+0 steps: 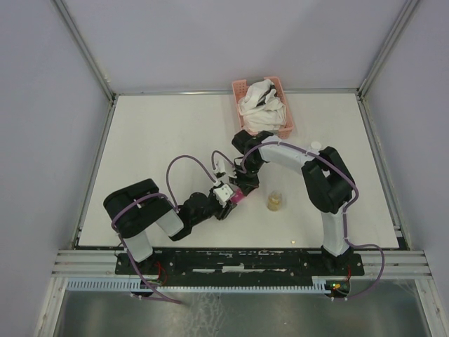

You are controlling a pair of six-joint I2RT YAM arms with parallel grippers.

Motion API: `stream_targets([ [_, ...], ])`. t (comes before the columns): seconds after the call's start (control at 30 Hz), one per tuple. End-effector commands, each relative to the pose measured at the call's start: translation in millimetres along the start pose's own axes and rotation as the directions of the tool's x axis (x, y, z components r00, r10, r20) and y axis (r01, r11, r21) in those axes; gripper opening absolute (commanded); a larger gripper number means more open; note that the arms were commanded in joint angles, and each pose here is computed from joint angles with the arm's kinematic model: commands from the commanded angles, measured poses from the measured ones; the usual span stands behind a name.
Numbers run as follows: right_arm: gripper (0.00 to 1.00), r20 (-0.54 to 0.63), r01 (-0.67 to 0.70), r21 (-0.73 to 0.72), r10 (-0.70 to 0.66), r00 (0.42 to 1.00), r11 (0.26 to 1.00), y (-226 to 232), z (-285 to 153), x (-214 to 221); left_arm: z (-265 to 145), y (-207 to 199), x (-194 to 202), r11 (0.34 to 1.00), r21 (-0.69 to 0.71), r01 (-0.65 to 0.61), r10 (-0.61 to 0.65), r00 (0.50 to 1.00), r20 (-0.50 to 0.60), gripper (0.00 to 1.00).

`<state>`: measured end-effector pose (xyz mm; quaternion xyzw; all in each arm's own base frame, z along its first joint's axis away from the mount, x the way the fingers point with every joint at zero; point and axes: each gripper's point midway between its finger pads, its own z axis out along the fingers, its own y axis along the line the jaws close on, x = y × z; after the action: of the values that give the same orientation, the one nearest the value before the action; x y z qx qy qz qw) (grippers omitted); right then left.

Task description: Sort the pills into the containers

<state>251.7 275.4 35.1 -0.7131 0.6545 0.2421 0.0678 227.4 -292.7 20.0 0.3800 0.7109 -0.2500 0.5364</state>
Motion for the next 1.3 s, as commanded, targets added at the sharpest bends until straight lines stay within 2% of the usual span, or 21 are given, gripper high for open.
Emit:
stream_targets([
  [0.0, 0.01, 0.071, -0.029, 0.015, 0.028, 0.997, 0.999, -11, -12, -15, 2, 1, -19, 1.000, 0.004, 0.003, -0.003, 0.997, 0.073, 0.33],
  [0.17, 0.01, 0.169, -0.019, 0.019, 0.016, 0.986, 1.000, -10, -38, -35, 1, 1, -19, 1.000, 0.005, -0.007, 0.007, 0.998, 0.068, 0.36],
  [0.3, 0.01, 0.183, -0.013, 0.026, 0.008, 0.983, 1.000, -9, -43, -39, 2, 0, -21, 1.000, 0.007, -0.009, 0.009, 0.998, 0.067, 0.40],
  [0.57, 0.03, 0.280, -0.067, 0.020, 0.059, 0.958, 0.998, -14, -76, -28, -1, 7, -31, 1.000, -0.031, 0.004, -0.001, 0.996, 0.086, 0.72],
  [0.6, 0.06, 0.293, -0.069, 0.024, 0.059, 0.954, 0.997, -12, -82, -26, -1, 8, -34, 0.999, -0.035, 0.006, -0.003, 0.996, 0.090, 0.80],
  [0.73, 0.21, 0.374, -0.101, 0.043, 0.078, 0.924, 0.994, -8, -111, -14, -6, 11, -45, 0.998, -0.053, 0.017, -0.011, 0.993, 0.118, 0.85],
  [0.87, 0.55, 0.411, -0.149, 0.118, 0.088, 0.907, 0.982, -13, -138, 9, -19, 11, -66, 0.997, -0.050, 0.050, -0.040, 0.982, 0.185, 0.86],
  [0.97, 0.86, 0.374, -0.170, 0.235, 0.072, 0.925, 0.957, -32, -149, 42, -27, 8, -83, 0.995, -0.032, 0.096, -0.087, 0.971, 0.225, 0.86],
  [1.03, 0.93, 0.299, -0.154, 0.302, 0.060, 0.952, 0.941, -46, -149, 67, -29, 3, -94, 0.994, 0.004, 0.110, -0.108, 0.965, 0.239, 0.86],
  [1.13, 1.00, 0.199, -0.051, 0.358, -0.023, 0.980, 0.932, -62, -149, 92, -30, -2, -108, 0.989, 0.038, 0.145, -0.150, 0.955, 0.256, 0.87],
  [1.27, 1.00, 0.079, 0.181, 0.330, -0.218, 0.973, 0.927, -78, -142, 113, -37, -2, -119, 0.981, 0.047, 0.187, -0.192, 0.934, 0.301, 0.90],
])
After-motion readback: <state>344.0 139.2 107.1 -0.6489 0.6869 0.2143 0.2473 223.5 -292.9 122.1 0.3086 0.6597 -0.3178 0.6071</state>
